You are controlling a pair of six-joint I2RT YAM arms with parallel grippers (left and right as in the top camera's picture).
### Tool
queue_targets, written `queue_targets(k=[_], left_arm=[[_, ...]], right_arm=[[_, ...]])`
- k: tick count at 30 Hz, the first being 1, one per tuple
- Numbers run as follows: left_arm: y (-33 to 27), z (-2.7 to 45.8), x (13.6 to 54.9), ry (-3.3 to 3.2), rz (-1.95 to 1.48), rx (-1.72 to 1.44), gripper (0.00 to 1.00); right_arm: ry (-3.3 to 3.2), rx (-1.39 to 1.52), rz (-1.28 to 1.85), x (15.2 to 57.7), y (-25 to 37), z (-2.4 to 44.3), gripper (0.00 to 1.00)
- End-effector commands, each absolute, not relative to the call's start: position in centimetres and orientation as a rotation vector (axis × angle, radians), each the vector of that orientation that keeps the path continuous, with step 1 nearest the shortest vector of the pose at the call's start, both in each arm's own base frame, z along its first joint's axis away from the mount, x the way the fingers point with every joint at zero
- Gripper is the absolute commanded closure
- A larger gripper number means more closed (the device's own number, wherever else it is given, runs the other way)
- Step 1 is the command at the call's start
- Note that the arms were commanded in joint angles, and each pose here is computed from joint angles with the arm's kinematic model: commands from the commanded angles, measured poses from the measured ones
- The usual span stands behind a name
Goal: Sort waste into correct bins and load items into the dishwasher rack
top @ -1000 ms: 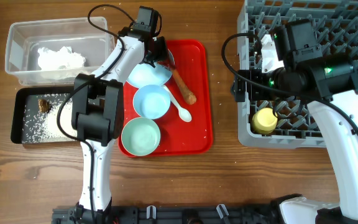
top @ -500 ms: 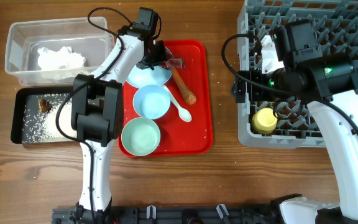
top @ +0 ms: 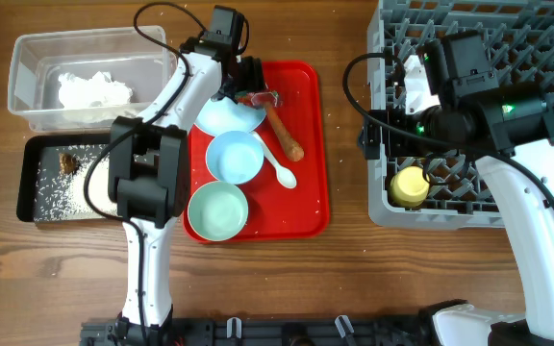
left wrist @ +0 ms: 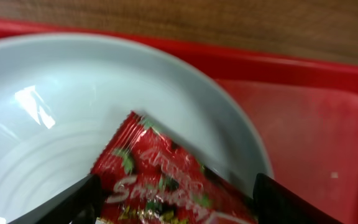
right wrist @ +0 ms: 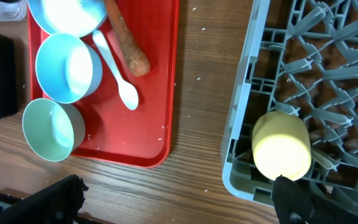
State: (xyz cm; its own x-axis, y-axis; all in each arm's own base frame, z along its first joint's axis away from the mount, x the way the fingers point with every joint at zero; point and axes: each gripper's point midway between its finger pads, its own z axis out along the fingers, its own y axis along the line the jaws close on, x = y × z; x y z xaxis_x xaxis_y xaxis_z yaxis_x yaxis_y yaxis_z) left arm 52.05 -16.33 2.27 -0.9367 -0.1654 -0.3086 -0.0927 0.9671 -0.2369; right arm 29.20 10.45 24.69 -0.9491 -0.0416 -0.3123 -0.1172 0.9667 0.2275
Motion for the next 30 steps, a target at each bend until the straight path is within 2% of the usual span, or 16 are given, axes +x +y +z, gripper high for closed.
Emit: queue_targets(k=[1,6,9,10,13,21,26,28,30], left_arm=[[-15.8,-0.8,51.4,2.840,-0.241,-0.176,0.19],[-15.5,-2.5,50.5,2.885,-0.222,-0.181,0.17],[-15.3,-2.7,49.8,2.913,-0.209,-0.184,0.31],[-15.2,-2.8,49.5,2.923,-0.205,-0.185,0.42],[-15.0,-3.0,48.6,2.965,-0.181,-0.130,0.51],[-12.3,-3.4,46.2,3.068,-0.026,-0.021,0.49],[-11.0,-3.2,46.4,3.054,0.079,-0.031,0.54],[-11.4,-0.6,48.0,3.004,0.058,-0.033,0.41],[-11.8,2.1,49.3,2.954,0.036,-0.033,0.38]], right_arm=[[2.832,-0.129,0.316,29.0,10.1,24.0,0.00],[2.832,-0.128,0.316,29.0,10.1,24.0,0.00],[2.831,-0.129,0.316,29.0,10.1,24.0,0.00],[2.832,-0.129,0.316,29.0,10.1,24.0,0.00],[2.832,-0.128,0.316,29.0,10.1,24.0,0.00],[2.828,-0.128,0.318,29.1,10.1,24.1,0.00],[2.828,-0.129,0.318,29.1,10.1,24.1,0.00],[2.824,-0.129,0.318,29.2,10.1,24.1,0.00],[2.824,-0.129,0.318,29.2,10.1,24.1,0.00]])
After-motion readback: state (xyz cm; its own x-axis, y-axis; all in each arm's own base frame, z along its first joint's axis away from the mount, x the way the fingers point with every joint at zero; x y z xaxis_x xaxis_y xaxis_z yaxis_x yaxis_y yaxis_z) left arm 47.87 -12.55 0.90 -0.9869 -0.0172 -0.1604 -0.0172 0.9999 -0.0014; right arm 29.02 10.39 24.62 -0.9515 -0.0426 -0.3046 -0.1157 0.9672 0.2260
